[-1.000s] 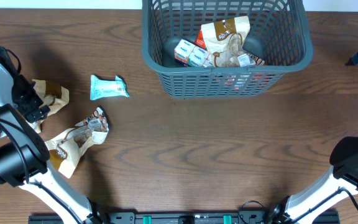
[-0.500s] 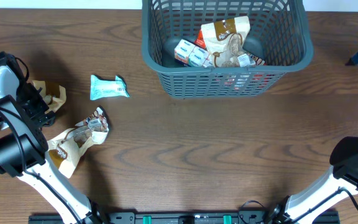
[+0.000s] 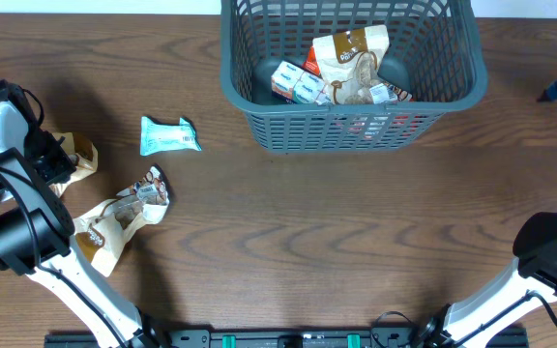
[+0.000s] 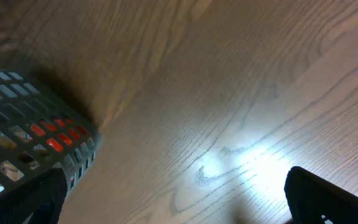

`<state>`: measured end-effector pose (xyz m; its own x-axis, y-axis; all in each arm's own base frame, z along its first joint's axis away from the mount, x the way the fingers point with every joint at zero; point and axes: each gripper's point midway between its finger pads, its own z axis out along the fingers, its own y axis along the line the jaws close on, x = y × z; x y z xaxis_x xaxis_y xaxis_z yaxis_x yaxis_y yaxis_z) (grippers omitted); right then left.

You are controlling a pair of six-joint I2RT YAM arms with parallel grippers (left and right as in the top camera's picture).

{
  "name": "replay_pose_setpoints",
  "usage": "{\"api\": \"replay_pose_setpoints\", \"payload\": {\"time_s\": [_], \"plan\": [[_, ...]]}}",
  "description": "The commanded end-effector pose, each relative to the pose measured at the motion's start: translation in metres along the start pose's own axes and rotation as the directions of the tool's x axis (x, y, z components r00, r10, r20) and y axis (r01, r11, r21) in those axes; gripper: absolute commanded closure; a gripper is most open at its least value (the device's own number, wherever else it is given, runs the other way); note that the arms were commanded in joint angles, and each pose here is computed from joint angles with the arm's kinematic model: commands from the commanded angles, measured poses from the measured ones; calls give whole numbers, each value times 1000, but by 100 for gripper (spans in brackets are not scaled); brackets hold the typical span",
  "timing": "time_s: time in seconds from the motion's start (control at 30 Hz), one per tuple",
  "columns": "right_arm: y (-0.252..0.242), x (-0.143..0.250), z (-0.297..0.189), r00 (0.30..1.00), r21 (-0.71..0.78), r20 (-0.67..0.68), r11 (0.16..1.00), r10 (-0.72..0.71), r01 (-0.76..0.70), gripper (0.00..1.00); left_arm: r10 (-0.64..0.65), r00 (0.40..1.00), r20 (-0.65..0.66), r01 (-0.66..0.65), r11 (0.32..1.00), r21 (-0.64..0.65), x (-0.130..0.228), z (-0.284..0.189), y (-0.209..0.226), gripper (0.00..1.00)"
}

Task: Pack container
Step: 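Lower the left gripper onto the upper brown-and-white bag and grasp it, then lift the bag with the left gripper and drop it into the basket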

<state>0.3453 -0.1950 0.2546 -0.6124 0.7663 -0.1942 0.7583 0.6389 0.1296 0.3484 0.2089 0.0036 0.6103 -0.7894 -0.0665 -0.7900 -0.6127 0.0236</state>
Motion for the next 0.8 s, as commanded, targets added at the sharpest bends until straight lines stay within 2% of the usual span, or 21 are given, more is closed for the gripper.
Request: {"api": "replay_pose_setpoints", "payload": {"time_s": [0.0, 0.23, 0.3, 0.4, 0.5, 0.6, 0.77], "plan": [[-2, 1, 5, 1000, 6, -15, 1000, -8, 8, 1, 74, 996, -46, -76, 996, -46, 9, 20, 7, 94], [-2, 0, 5, 1000, 5, -13, 1000, -8, 8, 1, 270, 946, -181, -268, 963, 35, 38, 3, 1, 94], [-2, 0, 5, 1000, 5, -13, 1000, -8, 8, 1, 363, 917, -167, -352, 931, 94, 46, -13, -3, 94], [-2, 0, 5, 1000, 5, -13, 1000, -8, 8, 1, 519, 848, -112, -486, 843, 229, 65, -48, -14, 94], [-2, 0, 5, 1000, 5, -13, 1000, -8, 8, 1, 668, 744, -3, -613, 683, 397, 92, -105, -22, 94], [-2, 0, 5, 1000, 5, -13, 1000, -8, 8, 1, 773, 618, 143, -706, 466, 533, 126, -173, -14, 94], [-2, 0, 5, 1000, 5, -13, 1000, -8, 8, 1, 821, 399, 408, -741, 27, 671, 196, -290, 40, 94]]}}
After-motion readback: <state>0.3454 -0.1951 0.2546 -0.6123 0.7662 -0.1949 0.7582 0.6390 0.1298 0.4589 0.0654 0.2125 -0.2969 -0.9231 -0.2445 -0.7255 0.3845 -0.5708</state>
